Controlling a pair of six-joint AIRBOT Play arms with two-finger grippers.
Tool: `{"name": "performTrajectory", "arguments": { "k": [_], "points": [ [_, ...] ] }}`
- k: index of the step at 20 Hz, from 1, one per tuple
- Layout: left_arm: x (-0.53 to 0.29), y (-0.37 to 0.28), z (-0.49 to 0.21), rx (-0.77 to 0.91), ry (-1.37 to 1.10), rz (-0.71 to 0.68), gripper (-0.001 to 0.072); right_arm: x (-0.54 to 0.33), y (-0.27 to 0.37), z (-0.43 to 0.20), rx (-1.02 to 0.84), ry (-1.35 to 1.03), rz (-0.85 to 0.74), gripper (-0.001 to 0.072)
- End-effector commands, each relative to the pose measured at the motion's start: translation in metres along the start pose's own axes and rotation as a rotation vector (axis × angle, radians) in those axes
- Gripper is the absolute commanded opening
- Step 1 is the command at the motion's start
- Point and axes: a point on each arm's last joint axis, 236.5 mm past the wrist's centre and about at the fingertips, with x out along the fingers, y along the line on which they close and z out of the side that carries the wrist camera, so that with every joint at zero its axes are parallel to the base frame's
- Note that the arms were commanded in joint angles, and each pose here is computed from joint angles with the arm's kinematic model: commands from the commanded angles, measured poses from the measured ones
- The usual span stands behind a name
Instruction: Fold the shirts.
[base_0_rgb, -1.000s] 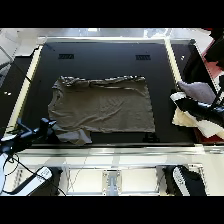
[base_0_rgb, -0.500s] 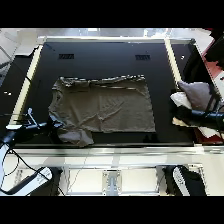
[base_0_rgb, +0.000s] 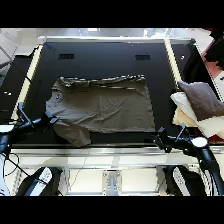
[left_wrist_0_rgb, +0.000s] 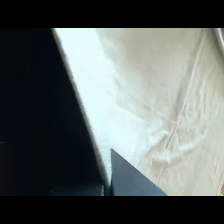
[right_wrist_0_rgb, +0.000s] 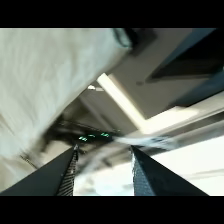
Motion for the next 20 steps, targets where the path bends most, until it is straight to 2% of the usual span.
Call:
{"name": "performTrajectory", "arguments": {
  "k": [1,14,20],
  "points": [
    [-0.004,-0.005,0.003,0.016,-0.019,-0.005,0.0014,0.007,0.002,0.03,0.129,-0.145,0.08,0.0372],
    [-0.004,-0.005,0.003,0.016,-0.019,-0.005,0.0014,0.031,-0.011,0.059,0.195,-0.213,0.043,0.0373],
    [-0.004,-0.005,0.003,0.016,-0.019,-0.005,0.0014,0.034,0.009,0.085,0.155,-0.22,0.036,0.0372]
  ]
}}
